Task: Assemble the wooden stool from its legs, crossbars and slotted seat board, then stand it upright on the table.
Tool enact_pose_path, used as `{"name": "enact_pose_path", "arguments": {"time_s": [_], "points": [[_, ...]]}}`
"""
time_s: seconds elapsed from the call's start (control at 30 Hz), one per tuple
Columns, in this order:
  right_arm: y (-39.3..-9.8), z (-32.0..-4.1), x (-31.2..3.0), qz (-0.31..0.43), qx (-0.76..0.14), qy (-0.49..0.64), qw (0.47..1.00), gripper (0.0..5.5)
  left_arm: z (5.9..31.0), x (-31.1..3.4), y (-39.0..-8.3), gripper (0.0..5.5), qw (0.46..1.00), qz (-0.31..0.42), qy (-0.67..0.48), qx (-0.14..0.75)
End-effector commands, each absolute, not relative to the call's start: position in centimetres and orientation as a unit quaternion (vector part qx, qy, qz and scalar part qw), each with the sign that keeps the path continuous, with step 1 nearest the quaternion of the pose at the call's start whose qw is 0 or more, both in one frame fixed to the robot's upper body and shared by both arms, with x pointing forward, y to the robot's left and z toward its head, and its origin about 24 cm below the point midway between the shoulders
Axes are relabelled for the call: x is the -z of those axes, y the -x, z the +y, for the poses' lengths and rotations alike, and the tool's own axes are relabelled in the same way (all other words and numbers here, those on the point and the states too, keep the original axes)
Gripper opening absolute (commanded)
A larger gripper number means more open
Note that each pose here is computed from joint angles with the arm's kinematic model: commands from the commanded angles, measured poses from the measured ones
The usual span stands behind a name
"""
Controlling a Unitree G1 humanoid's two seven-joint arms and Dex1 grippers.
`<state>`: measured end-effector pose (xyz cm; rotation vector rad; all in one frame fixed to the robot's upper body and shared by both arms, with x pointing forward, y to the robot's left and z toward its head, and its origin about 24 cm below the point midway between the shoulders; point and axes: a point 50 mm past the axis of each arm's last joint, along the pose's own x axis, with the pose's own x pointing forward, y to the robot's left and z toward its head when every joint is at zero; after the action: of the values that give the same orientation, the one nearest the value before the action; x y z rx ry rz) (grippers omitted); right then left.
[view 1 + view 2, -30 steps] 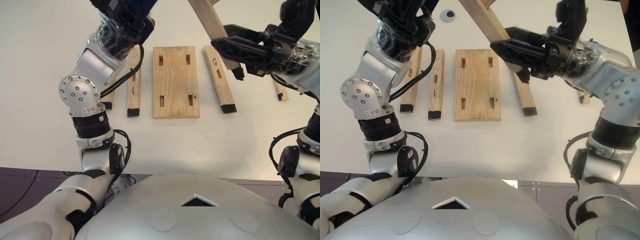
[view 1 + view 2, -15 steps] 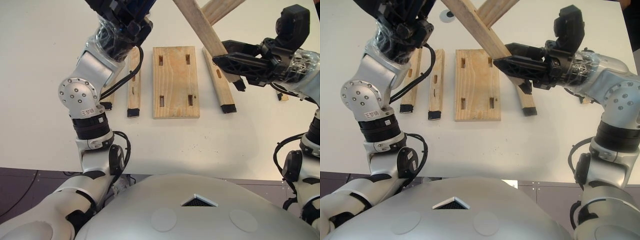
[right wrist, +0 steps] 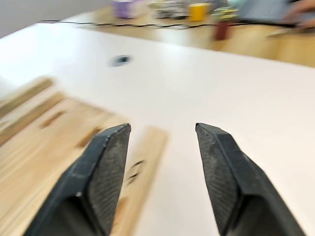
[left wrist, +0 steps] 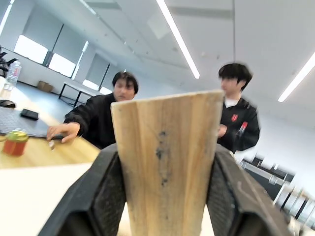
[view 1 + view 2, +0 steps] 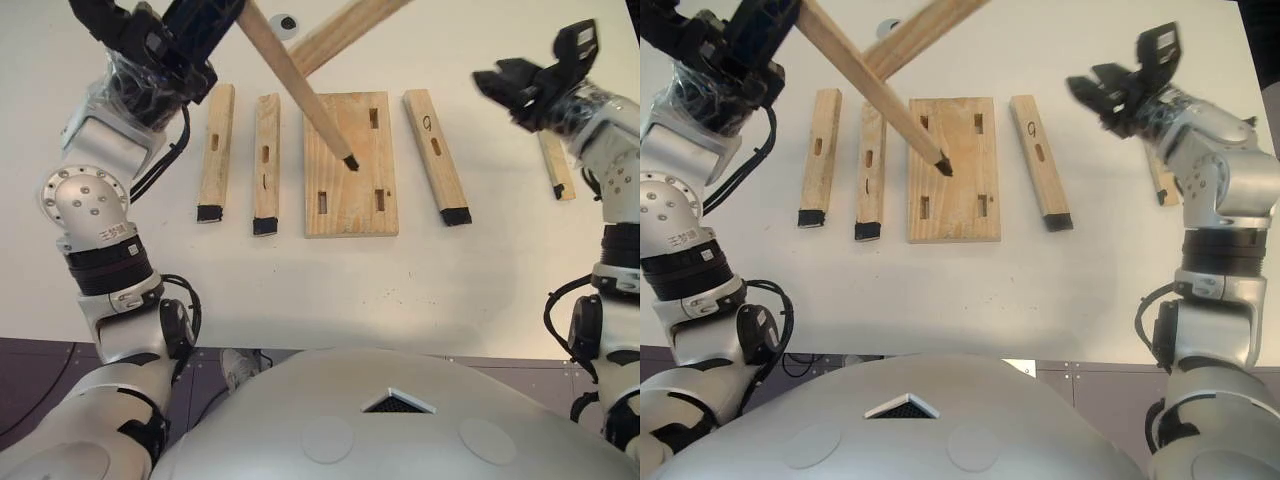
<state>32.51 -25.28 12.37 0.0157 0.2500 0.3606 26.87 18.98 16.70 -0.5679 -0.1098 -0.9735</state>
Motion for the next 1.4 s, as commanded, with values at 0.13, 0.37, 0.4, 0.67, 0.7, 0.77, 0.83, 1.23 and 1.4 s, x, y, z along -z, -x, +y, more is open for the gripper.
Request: {"name": "enact_pose_path", "arguments": {"time_s": [0.13,0.37,0.4,0.67,0.7,0.77,0.83,1.23,1.4], "points": [[-34.5,-26.3,-14.5,0.051,-0.116,-0.021,0.992,1.33,19.2,-15.1,-25.4,2.04,0.849,-0.017,0.195,0.490],[-34.4,-25.7,-13.7,0.065,-0.137,-0.012,0.988,0.18,19.4,-12.7,-25.6,2.03,0.858,0.006,0.175,0.484],[-34.4,-25.7,-13.7,0.068,-0.139,-0.010,0.988,0.02,19.3,-12.4,-25.4,2.03,0.854,0.016,0.166,0.492],[-34.2,-25.5,-12.9,0.074,-0.135,-0.007,0.988,0.00,19.7,-14.0,-24.8,2.03,0.795,0.098,0.024,0.598],[-34.1,-25.4,-12.8,0.073,-0.135,-0.009,0.988,0.00,19.8,-14.2,-24.8,2.03,0.791,0.102,0.008,0.604],[-33.9,-25.3,-12.5,0.072,-0.133,-0.013,0.988,0.00,19.7,-14.6,-24.8,2.03,0.783,0.109,-0.021,0.612],[-33.7,-25.3,-12.2,0.070,-0.128,-0.015,0.989,0.00,19.3,-14.3,-24.5,2.03,0.777,0.118,-0.047,0.617],[-32.5,-24.3,-10.9,0.057,-0.101,-0.027,0.993,0.00,19.0,-9.1,-23.6,2.03,0.783,0.172,-0.132,0.582],[-32.6,-24.1,-10.9,0.056,-0.103,-0.022,0.993,0.00,19.9,-10.7,-25.7,2.51,0.815,0.124,-0.134,0.550]]}}
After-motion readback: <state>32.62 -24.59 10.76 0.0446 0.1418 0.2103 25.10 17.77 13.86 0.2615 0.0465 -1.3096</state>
